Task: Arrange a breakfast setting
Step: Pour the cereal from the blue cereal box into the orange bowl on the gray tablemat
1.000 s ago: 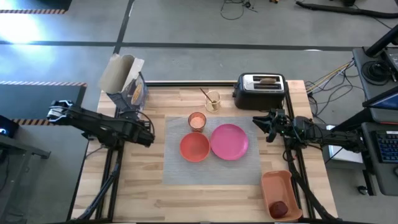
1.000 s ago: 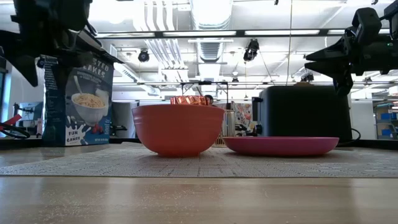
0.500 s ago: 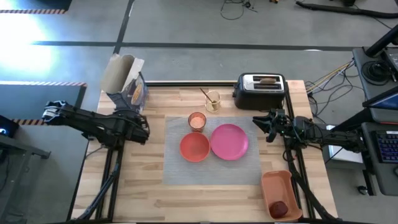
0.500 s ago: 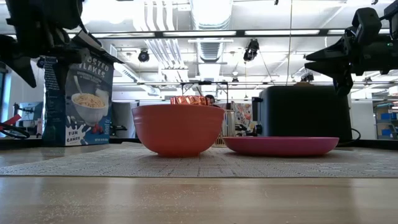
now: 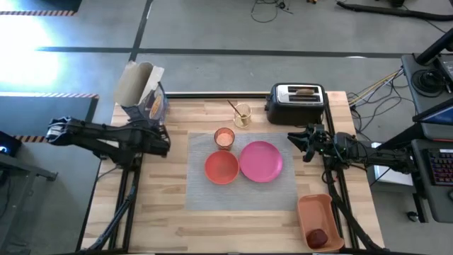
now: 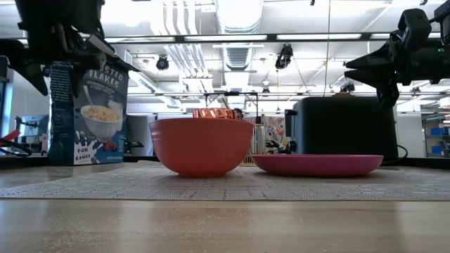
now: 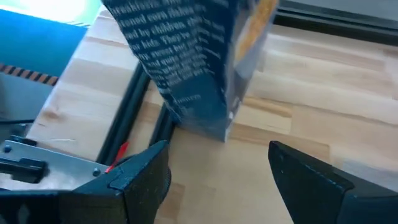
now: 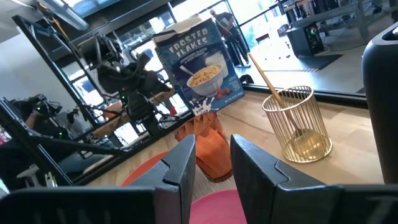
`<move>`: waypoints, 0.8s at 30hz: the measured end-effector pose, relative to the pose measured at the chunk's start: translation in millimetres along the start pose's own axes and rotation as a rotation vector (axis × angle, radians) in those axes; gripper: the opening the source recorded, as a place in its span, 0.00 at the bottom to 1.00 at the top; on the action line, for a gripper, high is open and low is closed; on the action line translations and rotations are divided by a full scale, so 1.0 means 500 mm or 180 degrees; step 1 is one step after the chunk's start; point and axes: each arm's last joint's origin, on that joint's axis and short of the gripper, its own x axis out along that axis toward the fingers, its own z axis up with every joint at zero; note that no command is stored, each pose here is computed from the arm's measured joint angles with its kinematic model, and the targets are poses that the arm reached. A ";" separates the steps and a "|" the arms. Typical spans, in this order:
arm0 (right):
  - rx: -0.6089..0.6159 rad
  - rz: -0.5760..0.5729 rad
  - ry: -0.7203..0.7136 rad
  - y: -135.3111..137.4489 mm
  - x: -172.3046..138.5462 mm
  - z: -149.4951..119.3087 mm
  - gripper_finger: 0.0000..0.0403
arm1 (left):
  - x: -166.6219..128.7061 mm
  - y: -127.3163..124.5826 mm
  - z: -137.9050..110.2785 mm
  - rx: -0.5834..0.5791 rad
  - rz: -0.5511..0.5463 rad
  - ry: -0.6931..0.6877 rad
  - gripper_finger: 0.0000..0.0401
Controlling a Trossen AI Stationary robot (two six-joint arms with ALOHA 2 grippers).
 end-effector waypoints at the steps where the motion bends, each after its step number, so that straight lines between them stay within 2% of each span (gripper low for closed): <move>1: 0.0000 0.0000 0.0000 0.000 0.000 0.000 0.23 | 0.004 -0.001 0.005 0.0006 0.0037 -0.0031 0.65; 6: -0.0001 -0.0001 -0.0001 0.000 0.000 0.000 0.23 | 0.027 -0.010 0.029 0.0123 0.0260 -0.0122 0.65; 13: 0.0000 -0.0001 -0.0001 0.000 0.000 0.000 0.23 | 0.048 -0.034 0.036 0.0281 0.0336 -0.0143 0.65; 24: 0.0000 -0.0001 -0.0001 0.000 0.000 0.000 0.23 | 0.064 -0.069 0.032 0.0463 0.0213 -0.0384 0.65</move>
